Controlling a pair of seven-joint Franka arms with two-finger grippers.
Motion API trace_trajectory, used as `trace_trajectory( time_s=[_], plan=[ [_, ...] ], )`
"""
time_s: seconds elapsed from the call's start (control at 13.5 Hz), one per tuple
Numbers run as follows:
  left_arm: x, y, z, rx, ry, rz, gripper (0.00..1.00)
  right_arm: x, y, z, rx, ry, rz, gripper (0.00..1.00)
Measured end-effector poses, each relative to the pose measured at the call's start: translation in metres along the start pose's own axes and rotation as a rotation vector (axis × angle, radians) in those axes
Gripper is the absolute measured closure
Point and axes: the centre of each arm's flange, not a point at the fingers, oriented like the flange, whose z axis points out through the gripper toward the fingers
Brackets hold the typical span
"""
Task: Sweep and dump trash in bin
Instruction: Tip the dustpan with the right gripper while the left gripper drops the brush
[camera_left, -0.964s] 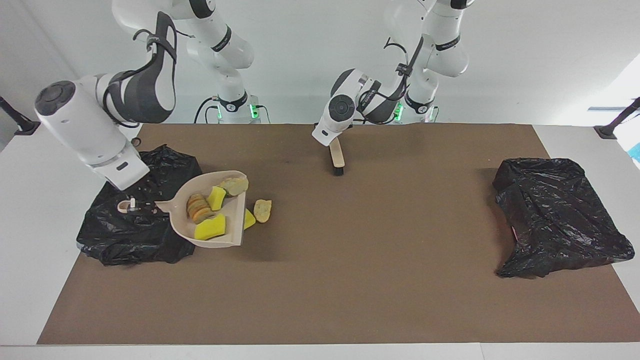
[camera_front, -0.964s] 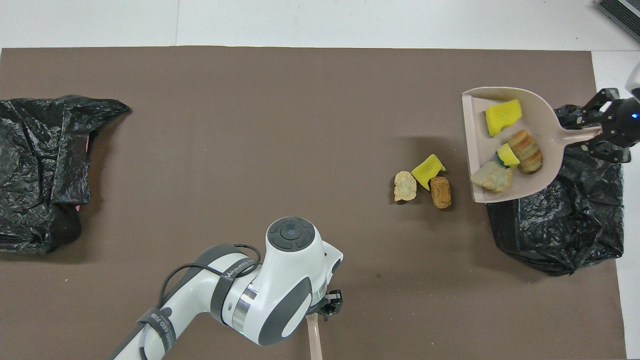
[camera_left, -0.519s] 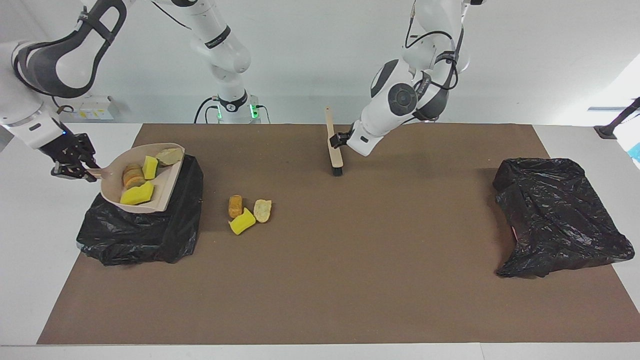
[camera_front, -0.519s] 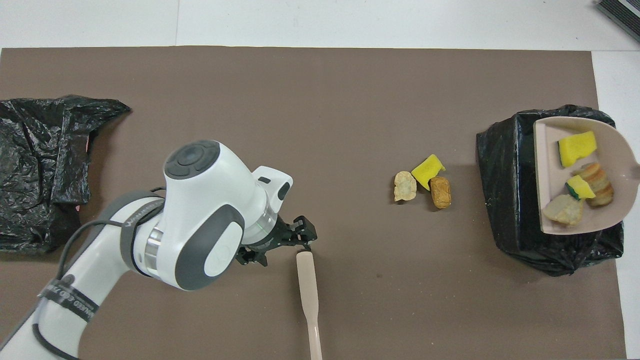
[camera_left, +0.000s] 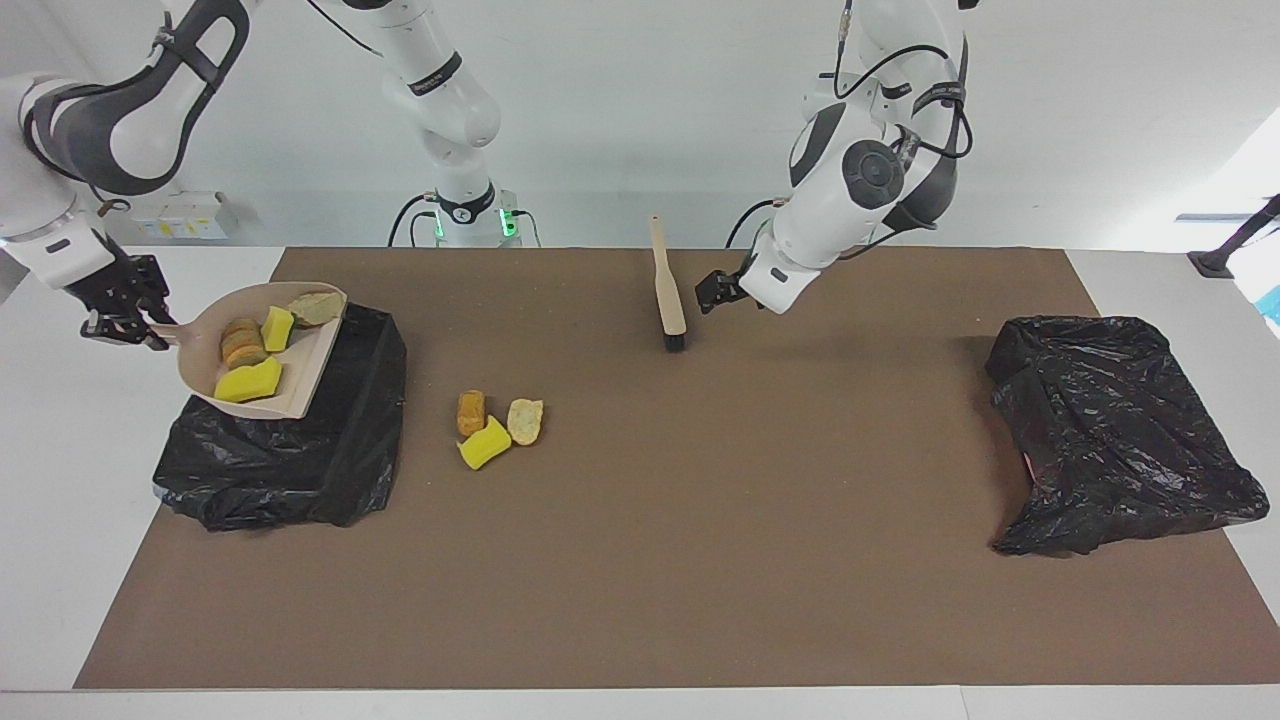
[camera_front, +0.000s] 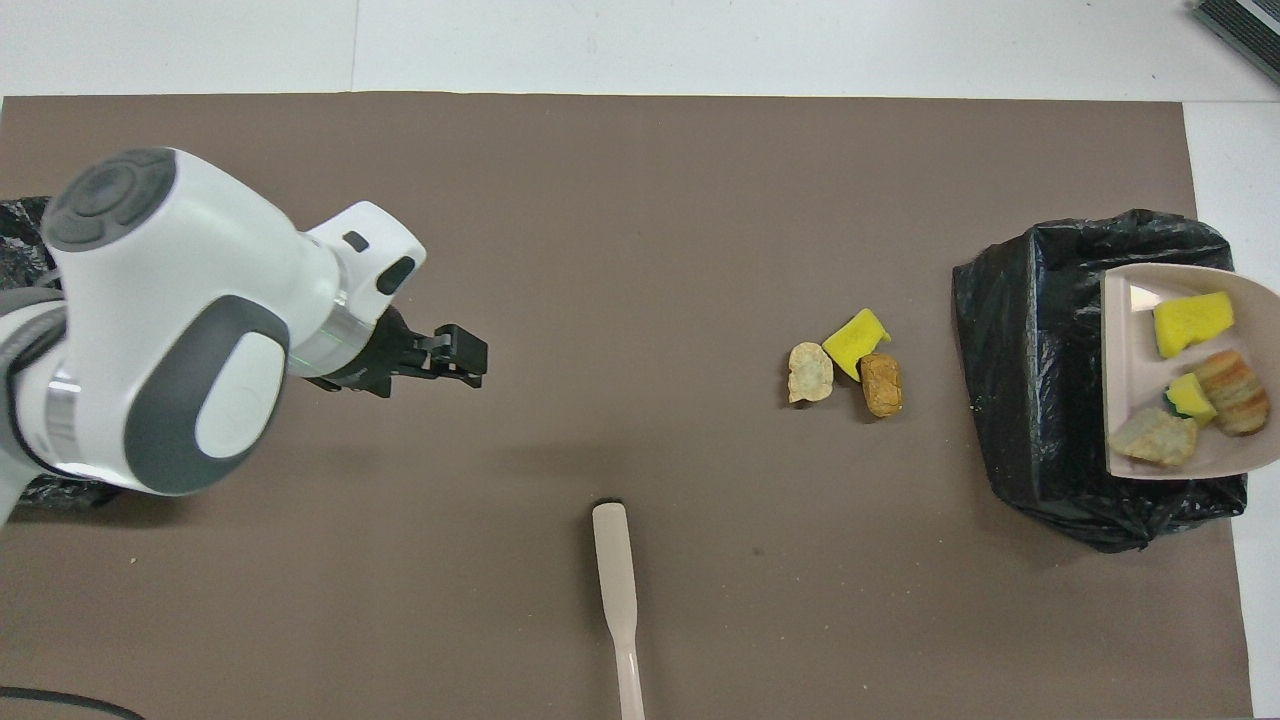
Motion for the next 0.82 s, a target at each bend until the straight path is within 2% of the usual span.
trace_trajectory(
  time_s=[0.22,0.52,0.67,0.82],
  plan=[
    [0.019,-0.066,-0.032,0.059,0.068,0.005,0.0,0.029,0.013,-0.009,0.002,-0.15,0.002,0.68],
    [0.029,-0.115,-0.072,0.14,0.144,0.005,0.0,0.078,0.019,-0.023,-0.023,-0.35,0.034,0.68],
    [0.029,-0.131,-0.087,0.21,0.16,0.043,0.0,0.1,0.011,-0.027,-0.045,-0.45,0.067,0.68],
    [0.027,-0.137,-0.097,0.239,0.152,0.047,0.0,0.118,0.0,-0.028,-0.072,-0.543,0.091,0.68]
  ],
)
